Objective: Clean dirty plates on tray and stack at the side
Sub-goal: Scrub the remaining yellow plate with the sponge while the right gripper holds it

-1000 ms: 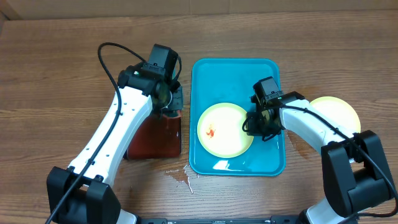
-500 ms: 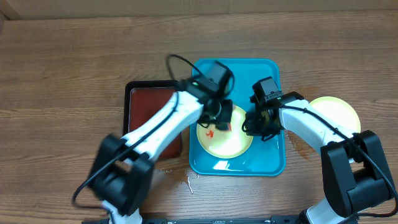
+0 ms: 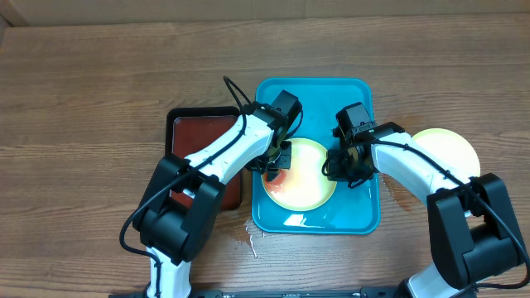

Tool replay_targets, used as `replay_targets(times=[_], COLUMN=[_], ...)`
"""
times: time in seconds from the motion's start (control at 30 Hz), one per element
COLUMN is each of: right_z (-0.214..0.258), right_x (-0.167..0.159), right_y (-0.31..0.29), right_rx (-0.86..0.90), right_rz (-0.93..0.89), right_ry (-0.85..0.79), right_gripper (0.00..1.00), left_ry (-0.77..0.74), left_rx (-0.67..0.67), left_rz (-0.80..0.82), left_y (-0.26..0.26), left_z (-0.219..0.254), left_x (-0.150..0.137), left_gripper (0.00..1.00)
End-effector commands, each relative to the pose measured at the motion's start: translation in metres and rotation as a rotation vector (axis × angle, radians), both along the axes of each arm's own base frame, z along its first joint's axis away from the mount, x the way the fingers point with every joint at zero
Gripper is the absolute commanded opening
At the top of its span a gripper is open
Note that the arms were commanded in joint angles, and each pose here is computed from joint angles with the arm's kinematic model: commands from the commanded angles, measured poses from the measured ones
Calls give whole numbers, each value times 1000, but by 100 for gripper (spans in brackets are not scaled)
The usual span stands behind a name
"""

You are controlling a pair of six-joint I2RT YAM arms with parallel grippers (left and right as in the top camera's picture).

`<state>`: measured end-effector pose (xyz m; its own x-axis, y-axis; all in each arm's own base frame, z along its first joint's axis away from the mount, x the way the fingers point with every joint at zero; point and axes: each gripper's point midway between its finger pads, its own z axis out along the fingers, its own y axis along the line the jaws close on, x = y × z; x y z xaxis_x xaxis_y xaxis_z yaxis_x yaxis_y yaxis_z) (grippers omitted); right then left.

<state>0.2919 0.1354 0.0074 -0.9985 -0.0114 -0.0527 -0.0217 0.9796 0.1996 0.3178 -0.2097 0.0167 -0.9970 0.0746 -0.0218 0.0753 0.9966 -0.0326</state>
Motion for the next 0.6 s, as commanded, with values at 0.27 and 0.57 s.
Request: replay_targets(times=[0.27,0.57], right_z=[-8,-8], right_x=[-10,-10], right_y=[-3,-3], right_rx=[-28,-27], right_rz=[6,-13], right_ry=[29,31], right_gripper=[4,4], left_ry=[50,112], left_rx=[-114,-481], left_rz=[-225,-230], left_y=[-20,-91], left_z=[-3,16], left_x=[-8,-21], left_gripper=[4,4])
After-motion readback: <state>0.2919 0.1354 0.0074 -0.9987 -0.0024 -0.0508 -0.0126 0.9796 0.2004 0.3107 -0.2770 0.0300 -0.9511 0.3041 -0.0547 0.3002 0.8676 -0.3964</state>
